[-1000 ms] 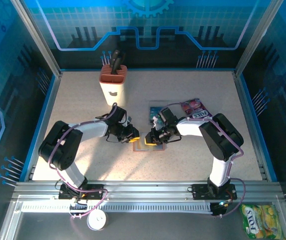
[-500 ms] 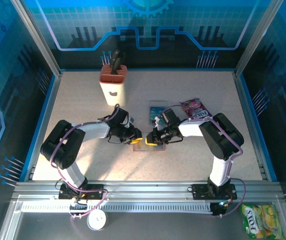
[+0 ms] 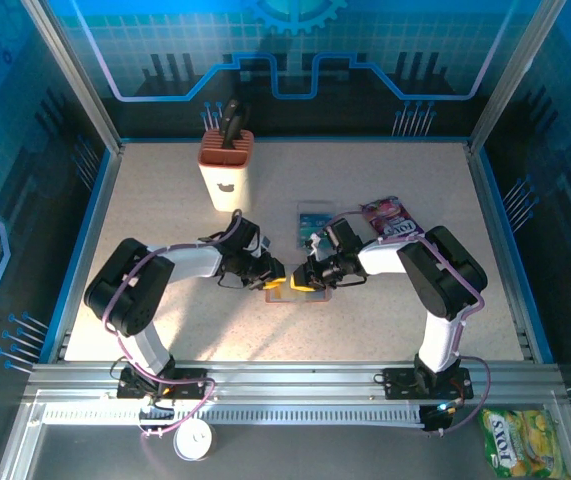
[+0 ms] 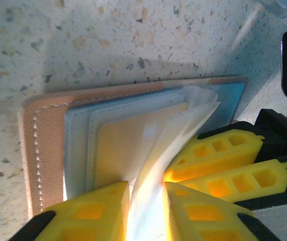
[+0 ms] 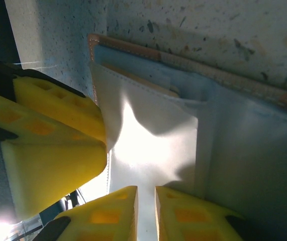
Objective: Take the credit cards out of the card holder
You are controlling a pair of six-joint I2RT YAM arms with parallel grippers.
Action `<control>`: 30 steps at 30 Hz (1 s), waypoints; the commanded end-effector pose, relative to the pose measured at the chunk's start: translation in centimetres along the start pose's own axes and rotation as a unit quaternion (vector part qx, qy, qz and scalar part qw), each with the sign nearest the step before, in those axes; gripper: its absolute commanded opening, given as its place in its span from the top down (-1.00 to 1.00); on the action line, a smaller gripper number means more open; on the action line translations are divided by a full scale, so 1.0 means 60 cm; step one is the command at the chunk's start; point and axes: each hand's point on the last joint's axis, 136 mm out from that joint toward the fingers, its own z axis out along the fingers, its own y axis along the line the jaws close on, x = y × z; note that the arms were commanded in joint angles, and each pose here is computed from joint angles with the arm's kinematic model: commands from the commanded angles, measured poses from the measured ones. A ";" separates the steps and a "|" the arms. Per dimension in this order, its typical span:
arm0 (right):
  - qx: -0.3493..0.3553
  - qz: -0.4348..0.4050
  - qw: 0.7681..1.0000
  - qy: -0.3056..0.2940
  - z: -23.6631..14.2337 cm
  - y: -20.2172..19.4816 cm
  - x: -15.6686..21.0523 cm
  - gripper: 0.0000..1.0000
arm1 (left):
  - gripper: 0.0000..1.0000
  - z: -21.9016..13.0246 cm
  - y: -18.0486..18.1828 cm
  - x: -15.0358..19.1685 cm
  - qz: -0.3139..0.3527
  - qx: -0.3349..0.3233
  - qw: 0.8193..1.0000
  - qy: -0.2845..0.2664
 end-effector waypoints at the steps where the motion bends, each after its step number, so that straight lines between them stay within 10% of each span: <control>1: 0.022 0.035 0.999 0.015 0.008 -0.038 0.019 0.63 | 0.57 0.007 -0.007 0.008 -0.006 0.010 1.000 0.014; 30: 0.024 -0.018 0.995 -0.098 -0.137 0.042 -0.020 0.56 | 0.60 0.012 -0.084 0.018 0.030 0.022 0.999 0.026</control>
